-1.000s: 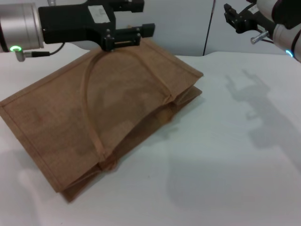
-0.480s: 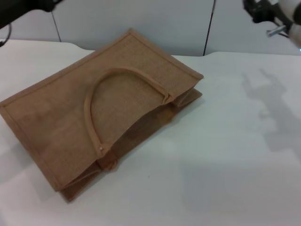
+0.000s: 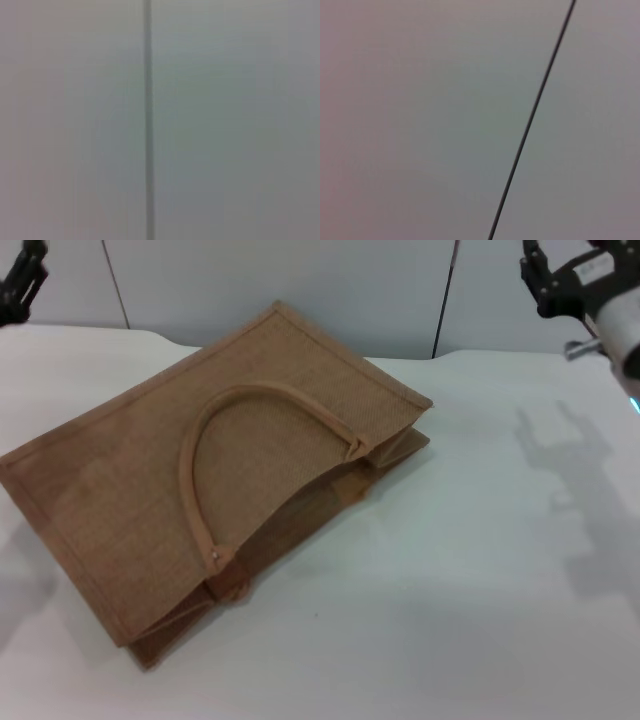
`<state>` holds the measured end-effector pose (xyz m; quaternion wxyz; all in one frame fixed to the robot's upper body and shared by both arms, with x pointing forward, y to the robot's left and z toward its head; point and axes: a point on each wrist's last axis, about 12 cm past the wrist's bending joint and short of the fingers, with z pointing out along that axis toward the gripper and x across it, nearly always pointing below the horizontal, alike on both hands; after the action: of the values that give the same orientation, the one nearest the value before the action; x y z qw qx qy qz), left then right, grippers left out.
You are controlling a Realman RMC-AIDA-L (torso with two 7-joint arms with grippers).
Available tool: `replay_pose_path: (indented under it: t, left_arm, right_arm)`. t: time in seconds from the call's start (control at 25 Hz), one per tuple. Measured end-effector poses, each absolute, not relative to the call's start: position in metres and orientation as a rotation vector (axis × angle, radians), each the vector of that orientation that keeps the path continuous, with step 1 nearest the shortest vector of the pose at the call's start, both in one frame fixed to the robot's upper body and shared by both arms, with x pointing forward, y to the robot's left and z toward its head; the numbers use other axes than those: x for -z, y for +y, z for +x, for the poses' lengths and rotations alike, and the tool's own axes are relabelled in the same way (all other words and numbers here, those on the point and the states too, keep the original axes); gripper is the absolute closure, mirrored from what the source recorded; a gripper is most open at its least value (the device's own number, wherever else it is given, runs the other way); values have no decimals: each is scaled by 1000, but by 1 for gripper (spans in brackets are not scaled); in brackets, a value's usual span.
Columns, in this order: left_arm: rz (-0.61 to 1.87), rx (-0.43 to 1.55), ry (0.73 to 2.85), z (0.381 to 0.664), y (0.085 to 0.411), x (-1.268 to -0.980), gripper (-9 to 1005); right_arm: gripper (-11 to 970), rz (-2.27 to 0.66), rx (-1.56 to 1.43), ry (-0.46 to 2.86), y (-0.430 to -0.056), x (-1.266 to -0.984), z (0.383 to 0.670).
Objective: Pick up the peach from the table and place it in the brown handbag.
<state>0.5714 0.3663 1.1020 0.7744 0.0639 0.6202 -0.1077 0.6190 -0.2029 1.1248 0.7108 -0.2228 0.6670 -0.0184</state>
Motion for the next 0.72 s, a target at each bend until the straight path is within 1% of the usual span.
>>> replay_pose_path:
  t: [0.04, 0.2, 0.32, 0.48, 0.56, 0.72]
  left_arm:
    - [105, 209, 1350, 567, 366, -1094, 394]
    - [-2, 139, 1390, 550, 366, -1068, 396]
    - [-17, 109, 1417, 544, 362, -1057, 433]
    - [-38, 104, 1468, 543, 353, -1046, 478]
    - [-44, 106, 1490, 541, 348, -1041, 500]
    - [-22, 70, 1542, 538, 340, -1030, 500]
  right_arm:
    - [409, -436, 0, 1462, -208, -1120, 613]
    - [409, -332, -78, 1453, -218, -1109, 606]
    - [409, -248, -154, 1452, -234, -1092, 597]
    - [409, -221, -151, 1489, -253, -1070, 587]
    - [407, -225, -136, 1513, -258, -1063, 585]
    - [407, -241, -117, 1539, -263, -1055, 581]
